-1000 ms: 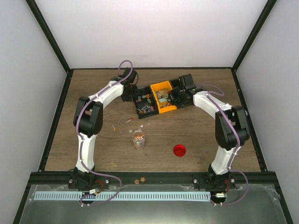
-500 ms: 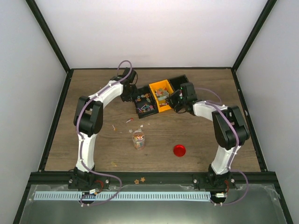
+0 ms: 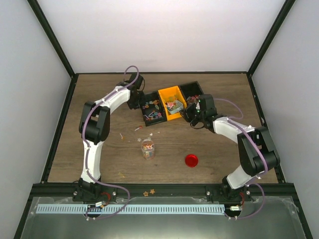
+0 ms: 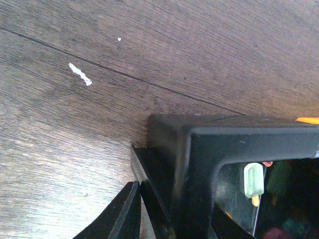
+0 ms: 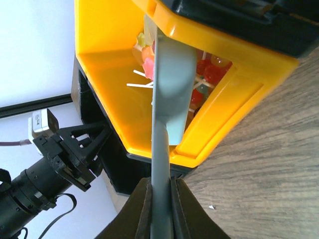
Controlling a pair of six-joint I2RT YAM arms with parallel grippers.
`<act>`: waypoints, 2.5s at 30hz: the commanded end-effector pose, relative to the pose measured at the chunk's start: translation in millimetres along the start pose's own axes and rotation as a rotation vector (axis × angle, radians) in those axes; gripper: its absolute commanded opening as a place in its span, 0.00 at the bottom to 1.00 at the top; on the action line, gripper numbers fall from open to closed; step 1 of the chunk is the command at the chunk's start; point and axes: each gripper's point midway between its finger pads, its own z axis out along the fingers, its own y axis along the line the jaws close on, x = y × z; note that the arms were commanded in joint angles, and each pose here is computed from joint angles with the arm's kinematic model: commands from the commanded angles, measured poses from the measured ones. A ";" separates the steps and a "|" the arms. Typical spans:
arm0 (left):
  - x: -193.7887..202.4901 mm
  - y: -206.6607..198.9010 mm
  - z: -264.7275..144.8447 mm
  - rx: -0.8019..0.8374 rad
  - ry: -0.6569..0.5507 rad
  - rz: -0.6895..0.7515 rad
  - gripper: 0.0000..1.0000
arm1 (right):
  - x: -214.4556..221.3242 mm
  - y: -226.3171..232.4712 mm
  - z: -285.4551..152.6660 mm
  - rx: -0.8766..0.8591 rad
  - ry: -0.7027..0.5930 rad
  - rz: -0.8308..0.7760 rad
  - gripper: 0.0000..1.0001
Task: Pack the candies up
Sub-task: Scoop the fake candies from the storage box, then place the fake candies in the packing bottle.
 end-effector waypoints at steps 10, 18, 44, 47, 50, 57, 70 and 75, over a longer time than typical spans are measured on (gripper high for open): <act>8.7 5.2 9.7 -0.002 0.036 -0.025 0.26 | 14.7 16.3 -34.6 -0.075 0.011 -0.087 0.01; 8.0 5.0 9.1 0.000 0.033 -0.025 0.26 | 13.1 7.4 -54.7 -0.094 -0.015 -0.090 0.01; 13.1 9.4 3.6 0.012 0.020 -0.023 0.26 | 27.2 13.9 -112.1 -0.298 -0.058 -0.152 0.01; 13.3 10.1 3.1 0.015 0.017 -0.022 0.26 | 34.6 20.3 -118.6 -0.329 -0.033 -0.187 0.01; 13.7 9.9 1.9 0.019 0.016 -0.021 0.26 | 44.3 27.9 -125.1 -0.369 0.003 -0.228 0.01; 12.0 10.2 -2.5 0.021 0.000 -0.012 0.27 | 63.3 46.8 -139.4 -0.423 0.089 -0.308 0.01; 3.0 13.1 -13.4 -0.004 -0.049 -0.031 0.42 | 122.5 56.8 -150.4 -0.437 0.260 -0.431 0.01; 0.2 9.7 -19.0 0.008 -0.063 -0.034 0.43 | 151.1 52.6 -161.1 -0.477 0.386 -0.499 0.01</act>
